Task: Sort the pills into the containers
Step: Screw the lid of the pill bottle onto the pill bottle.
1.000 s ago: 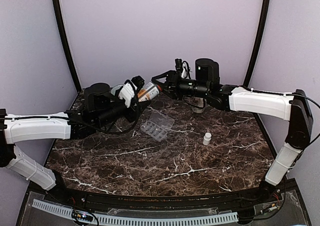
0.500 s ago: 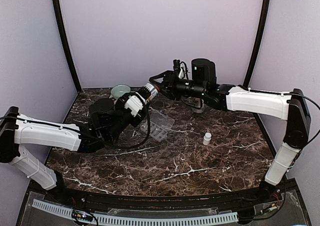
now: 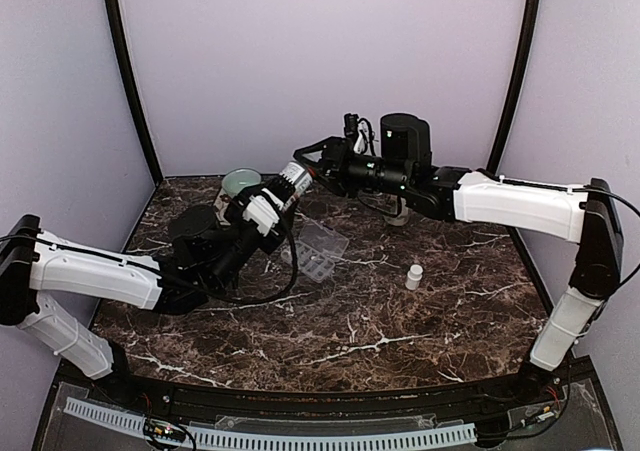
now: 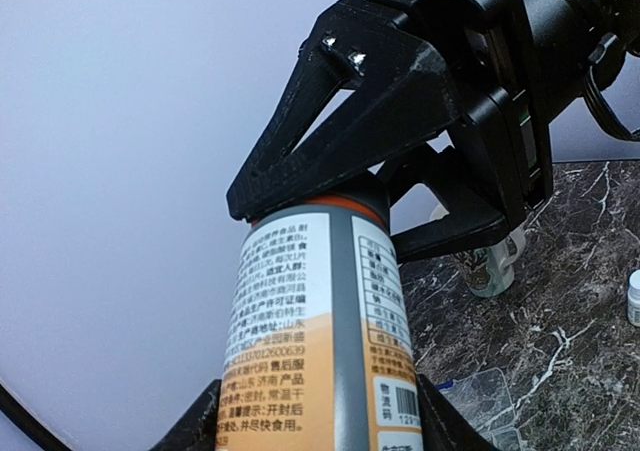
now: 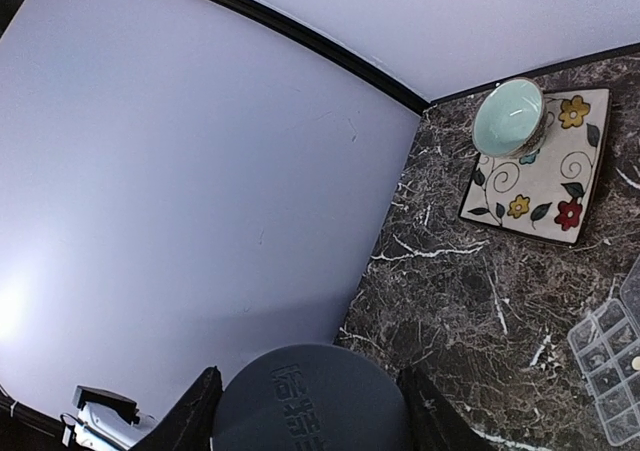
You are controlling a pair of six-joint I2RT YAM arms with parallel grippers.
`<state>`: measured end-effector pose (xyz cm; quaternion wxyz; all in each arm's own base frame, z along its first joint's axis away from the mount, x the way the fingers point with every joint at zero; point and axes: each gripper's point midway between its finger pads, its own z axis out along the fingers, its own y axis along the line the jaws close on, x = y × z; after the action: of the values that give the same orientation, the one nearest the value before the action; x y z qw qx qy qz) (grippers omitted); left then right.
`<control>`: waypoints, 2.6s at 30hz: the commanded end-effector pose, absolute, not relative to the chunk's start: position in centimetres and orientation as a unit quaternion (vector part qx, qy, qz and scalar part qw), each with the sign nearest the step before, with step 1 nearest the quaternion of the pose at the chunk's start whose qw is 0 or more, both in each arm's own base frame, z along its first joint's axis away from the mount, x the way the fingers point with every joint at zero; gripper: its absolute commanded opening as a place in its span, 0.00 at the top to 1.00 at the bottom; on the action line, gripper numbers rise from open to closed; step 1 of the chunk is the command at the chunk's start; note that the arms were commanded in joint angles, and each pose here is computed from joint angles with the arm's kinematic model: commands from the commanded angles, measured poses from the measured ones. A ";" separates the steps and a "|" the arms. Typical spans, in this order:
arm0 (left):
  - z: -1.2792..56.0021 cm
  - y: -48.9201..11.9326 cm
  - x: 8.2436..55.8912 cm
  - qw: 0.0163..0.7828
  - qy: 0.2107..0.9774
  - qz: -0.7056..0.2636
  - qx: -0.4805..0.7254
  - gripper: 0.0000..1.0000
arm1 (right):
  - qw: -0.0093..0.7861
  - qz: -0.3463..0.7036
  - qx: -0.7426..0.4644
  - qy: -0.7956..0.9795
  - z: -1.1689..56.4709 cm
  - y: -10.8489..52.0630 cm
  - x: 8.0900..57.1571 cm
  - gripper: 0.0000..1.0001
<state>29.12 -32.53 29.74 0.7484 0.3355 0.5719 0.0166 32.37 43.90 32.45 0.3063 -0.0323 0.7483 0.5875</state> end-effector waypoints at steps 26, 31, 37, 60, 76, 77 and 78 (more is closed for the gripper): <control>37.1 -30.1 26.5 0.815 0.510 -0.093 0.260 1.00 | 0.292 0.563 -0.094 0.767 31.2 44.7 28.3 0.27; 37.0 -29.9 26.6 0.815 0.512 -0.093 0.257 1.00 | 0.298 0.562 -0.099 0.765 31.6 44.5 28.0 0.27; 37.0 -29.8 26.6 0.814 0.513 -0.096 0.256 1.00 | 0.308 0.560 -0.104 0.762 32.3 44.2 27.8 0.26; 36.3 -29.4 27.0 0.807 0.524 -0.100 0.254 1.00 | 0.330 0.564 -0.122 0.747 34.4 43.7 26.4 0.24; 36.5 -28.9 26.9 0.807 0.525 -0.101 0.251 1.00 | 0.335 0.568 -0.139 0.739 35.0 42.9 25.3 0.24; 36.5 -28.8 26.9 0.806 0.526 -0.103 0.251 1.00 | 0.335 0.568 -0.145 0.738 35.0 42.9 25.0 0.24; 36.5 -28.7 26.8 0.805 0.527 -0.107 0.251 1.00 | 0.336 0.567 -0.151 0.737 35.0 42.8 24.7 0.24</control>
<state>27.42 -30.34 33.64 0.7822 0.2891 0.5452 -0.0852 26.36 43.37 33.29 0.3240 -0.1211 0.7556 0.5563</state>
